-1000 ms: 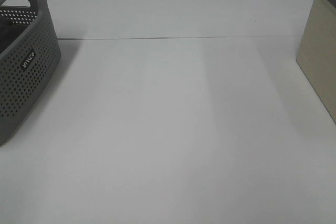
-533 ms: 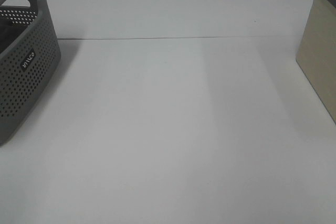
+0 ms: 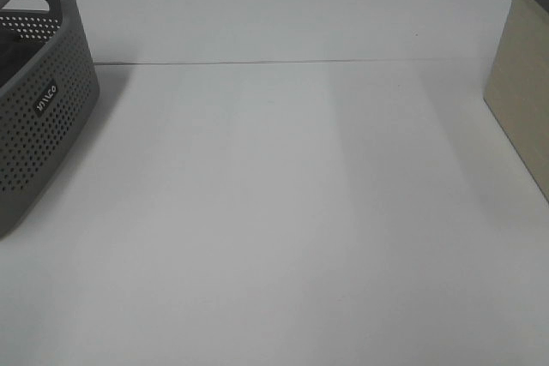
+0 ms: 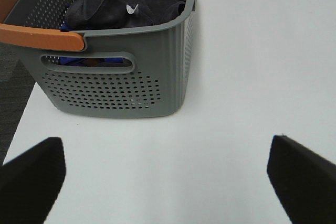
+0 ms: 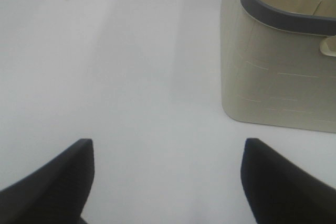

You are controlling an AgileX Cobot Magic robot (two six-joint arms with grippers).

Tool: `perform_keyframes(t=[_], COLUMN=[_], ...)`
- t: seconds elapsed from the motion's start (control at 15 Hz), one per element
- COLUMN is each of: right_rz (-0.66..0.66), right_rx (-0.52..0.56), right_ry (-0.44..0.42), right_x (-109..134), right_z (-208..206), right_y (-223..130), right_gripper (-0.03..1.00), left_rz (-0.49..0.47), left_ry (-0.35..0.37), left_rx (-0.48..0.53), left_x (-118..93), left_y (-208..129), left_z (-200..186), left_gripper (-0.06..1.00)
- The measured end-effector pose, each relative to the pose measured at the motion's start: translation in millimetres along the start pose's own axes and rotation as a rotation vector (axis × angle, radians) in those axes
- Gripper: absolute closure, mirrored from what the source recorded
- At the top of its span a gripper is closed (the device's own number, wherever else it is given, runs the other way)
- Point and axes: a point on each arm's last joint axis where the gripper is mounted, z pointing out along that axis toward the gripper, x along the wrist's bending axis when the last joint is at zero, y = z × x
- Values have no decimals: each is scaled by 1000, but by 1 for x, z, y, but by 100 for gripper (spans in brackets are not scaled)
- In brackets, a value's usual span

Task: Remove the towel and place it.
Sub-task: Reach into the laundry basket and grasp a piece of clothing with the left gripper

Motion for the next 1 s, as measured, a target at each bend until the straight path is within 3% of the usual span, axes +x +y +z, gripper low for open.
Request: perform_keyframes(t=[0.27, 0.53, 0.67, 0.73, 0.8, 0.87, 1.0], right_rz=[0, 0, 0, 0, 0, 0, 0], right_rx=[0, 0, 0, 0, 0, 0, 0], right_ry=[0, 0, 0, 0, 0, 0, 0], right_x=[0, 0, 0, 0, 0, 0, 0], right_z=[0, 0, 0, 0, 0, 0, 0], right_y=[0, 0, 0, 0, 0, 0, 0], right_gripper=[22, 22, 22, 22, 22, 22, 22], left_rz=[209, 602, 807, 865, 865, 924, 983], left_ry=[10, -38, -50, -49, -49, -72, -126], left_rx=[167, 272, 369, 419, 419, 533, 641], left_x=[5, 12, 21, 25, 25, 31, 34], left_y=[42, 138, 193, 210, 210, 227, 226], left_z=[-10, 20, 70, 96, 96, 157, 215], left_gripper=[-5, -5, -5, -5, -5, -5, -5])
